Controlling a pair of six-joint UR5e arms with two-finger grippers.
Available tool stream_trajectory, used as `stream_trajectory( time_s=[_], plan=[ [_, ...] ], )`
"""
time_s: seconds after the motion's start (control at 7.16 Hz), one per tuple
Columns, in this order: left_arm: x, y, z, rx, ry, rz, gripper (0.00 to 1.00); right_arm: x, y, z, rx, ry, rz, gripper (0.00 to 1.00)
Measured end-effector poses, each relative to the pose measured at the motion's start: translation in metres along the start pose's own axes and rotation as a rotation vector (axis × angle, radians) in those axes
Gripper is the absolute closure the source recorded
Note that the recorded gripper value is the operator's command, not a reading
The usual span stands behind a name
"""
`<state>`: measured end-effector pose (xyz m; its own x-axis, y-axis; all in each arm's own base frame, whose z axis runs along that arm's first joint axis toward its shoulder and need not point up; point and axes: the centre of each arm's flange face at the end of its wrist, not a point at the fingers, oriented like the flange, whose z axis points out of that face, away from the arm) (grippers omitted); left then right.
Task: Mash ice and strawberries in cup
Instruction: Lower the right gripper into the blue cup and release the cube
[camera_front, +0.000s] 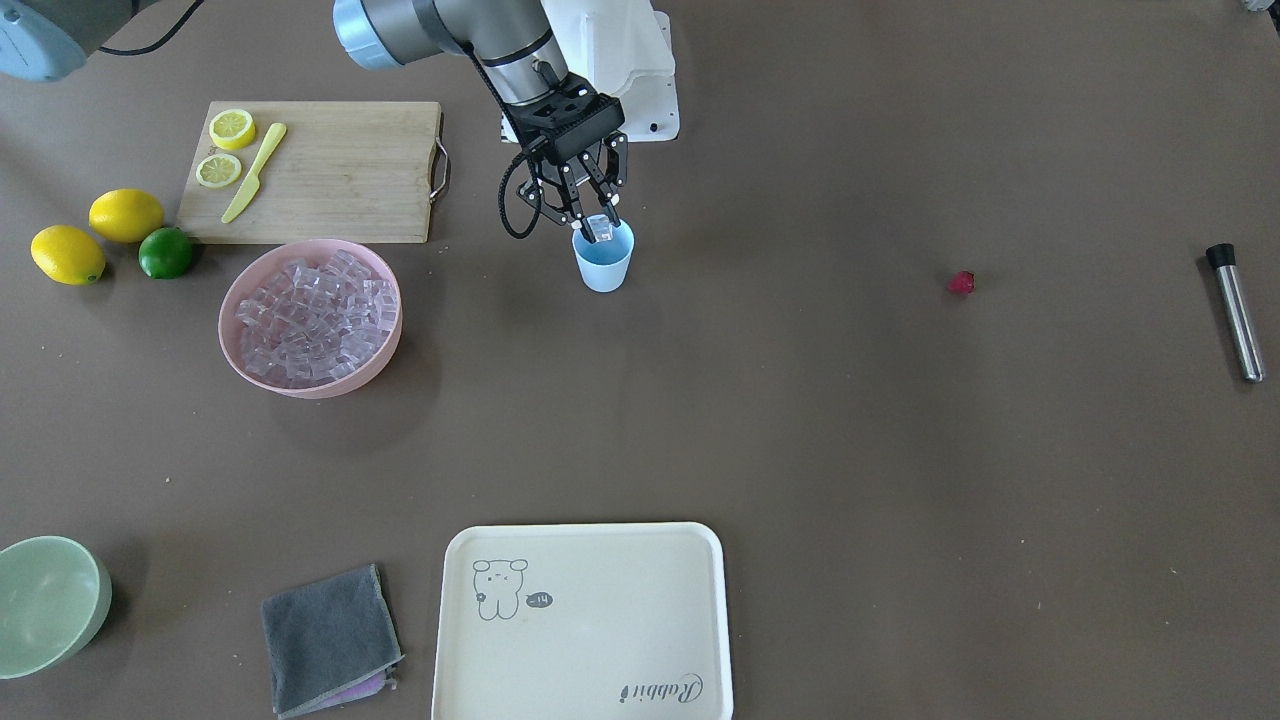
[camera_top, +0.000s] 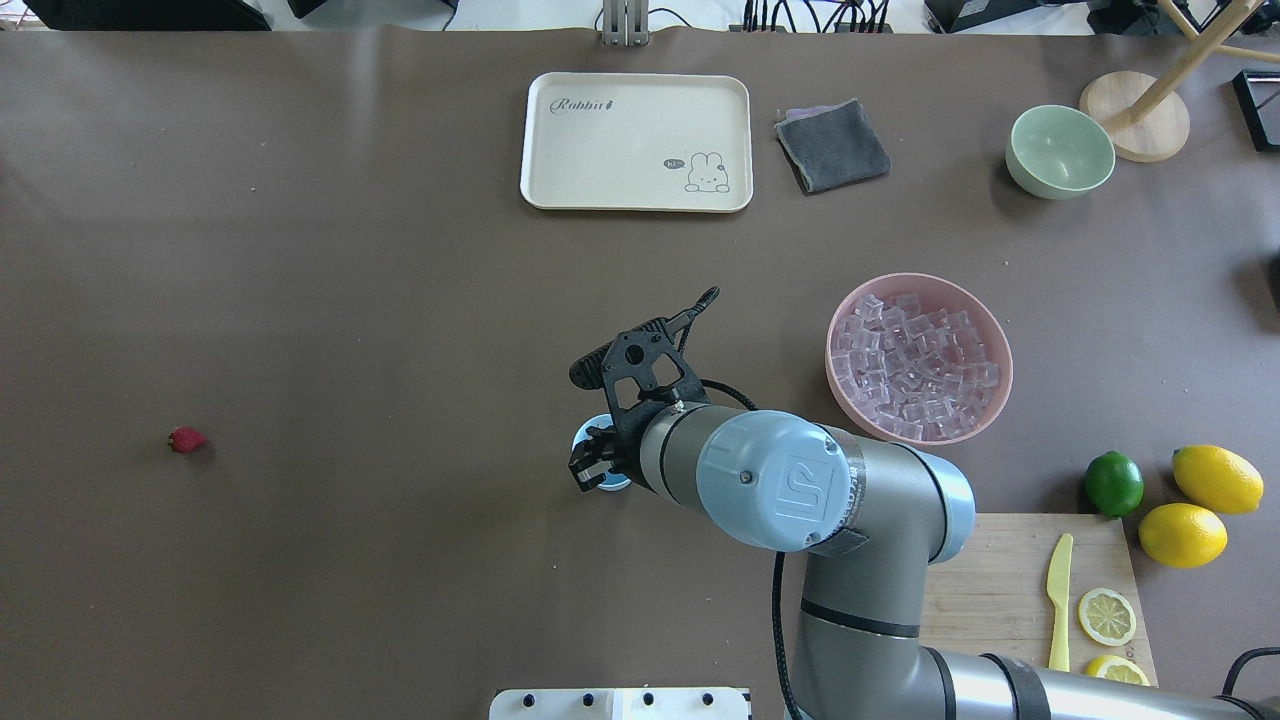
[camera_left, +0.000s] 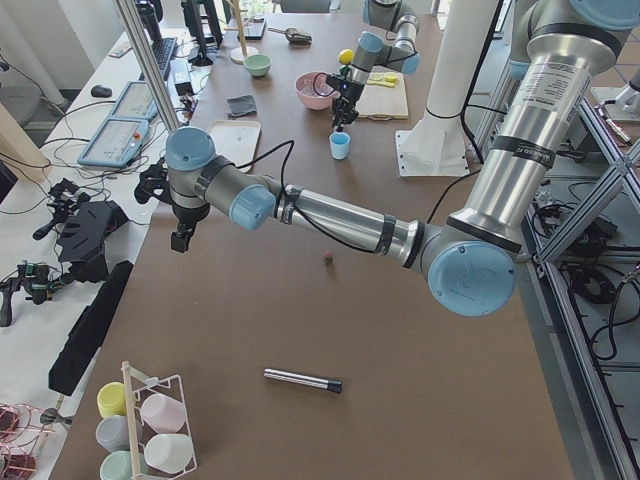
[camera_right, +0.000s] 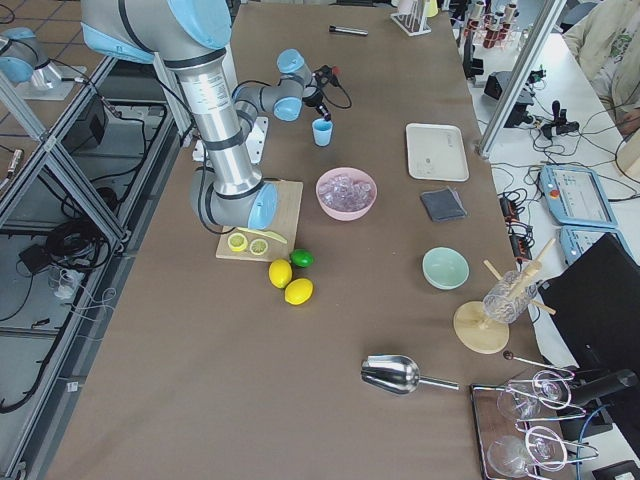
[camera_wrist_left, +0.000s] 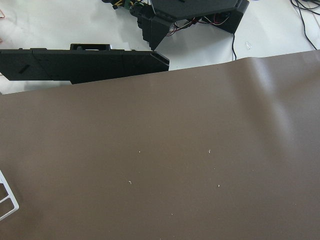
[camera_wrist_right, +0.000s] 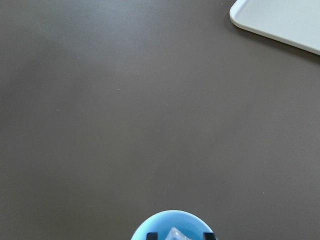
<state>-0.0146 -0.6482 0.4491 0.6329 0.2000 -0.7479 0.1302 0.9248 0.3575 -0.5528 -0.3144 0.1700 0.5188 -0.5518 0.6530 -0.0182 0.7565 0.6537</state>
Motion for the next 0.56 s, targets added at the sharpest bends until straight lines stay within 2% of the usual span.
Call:
stream_trajectory(
  time_s=[0.14,0.56],
  plan=[
    [-0.0007,0.0002,0.0001,0.0,0.0,0.0,0.02,-0.0006,0.0002,-0.0001,0.0,-0.002,0.0,0.0],
    [-0.0048,0.0048,0.0034,-0.007,-0.002,-0.003,0.02,0.0,-0.0024,-0.0024,0.016,-0.014,0.004,0.0]
  ],
)
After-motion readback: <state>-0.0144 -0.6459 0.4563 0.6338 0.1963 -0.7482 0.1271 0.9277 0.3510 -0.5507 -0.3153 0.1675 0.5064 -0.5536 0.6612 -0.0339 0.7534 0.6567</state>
